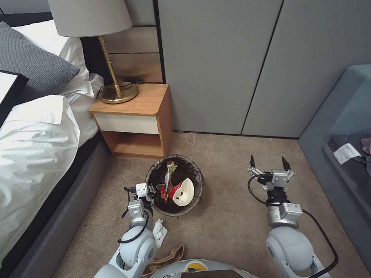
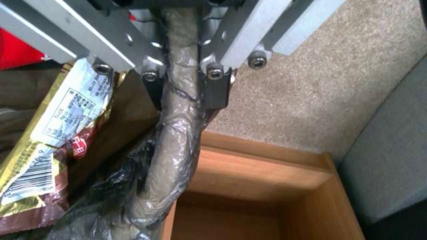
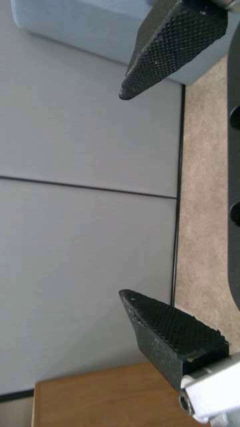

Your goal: Pick up the trash bin, then pick up the garbage from the floor and place it into the trash bin.

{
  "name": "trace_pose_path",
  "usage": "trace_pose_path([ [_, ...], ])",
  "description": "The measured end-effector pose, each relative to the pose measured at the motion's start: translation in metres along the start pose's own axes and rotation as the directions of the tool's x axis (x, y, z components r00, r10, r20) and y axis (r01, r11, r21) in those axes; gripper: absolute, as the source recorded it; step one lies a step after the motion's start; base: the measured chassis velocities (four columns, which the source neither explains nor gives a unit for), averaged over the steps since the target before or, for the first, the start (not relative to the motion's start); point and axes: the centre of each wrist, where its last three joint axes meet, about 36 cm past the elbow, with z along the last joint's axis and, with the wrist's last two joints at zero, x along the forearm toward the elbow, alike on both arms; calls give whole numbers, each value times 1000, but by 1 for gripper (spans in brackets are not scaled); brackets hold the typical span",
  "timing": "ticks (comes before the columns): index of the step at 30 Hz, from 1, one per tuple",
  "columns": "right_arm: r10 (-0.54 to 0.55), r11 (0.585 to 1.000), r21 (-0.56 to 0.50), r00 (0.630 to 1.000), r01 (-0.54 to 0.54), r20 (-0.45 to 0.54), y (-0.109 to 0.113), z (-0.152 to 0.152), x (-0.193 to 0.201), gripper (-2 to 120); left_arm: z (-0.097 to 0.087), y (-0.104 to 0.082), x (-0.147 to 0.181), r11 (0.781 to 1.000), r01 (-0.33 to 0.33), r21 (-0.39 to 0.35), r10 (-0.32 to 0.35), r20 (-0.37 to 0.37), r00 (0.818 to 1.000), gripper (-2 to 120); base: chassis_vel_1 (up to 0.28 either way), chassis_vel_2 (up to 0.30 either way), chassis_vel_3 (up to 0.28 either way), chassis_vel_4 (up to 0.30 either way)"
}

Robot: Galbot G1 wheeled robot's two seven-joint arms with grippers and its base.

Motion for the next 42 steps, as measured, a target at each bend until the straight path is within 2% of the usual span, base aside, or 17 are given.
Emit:
trace_pose_path([
  [13, -45, 999, -13, 999, 45, 2, 17, 3, -4, 100, -1, -1, 0, 1000, 2, 10, -2, -2, 1000, 2, 0, 0, 0, 0],
  [42, -41, 999, -10, 999, 41, -5, 18, 4, -8, 100, -1, 0, 3, 1000, 4, 14, -4, -2, 1000, 2, 17, 23, 18, 18],
])
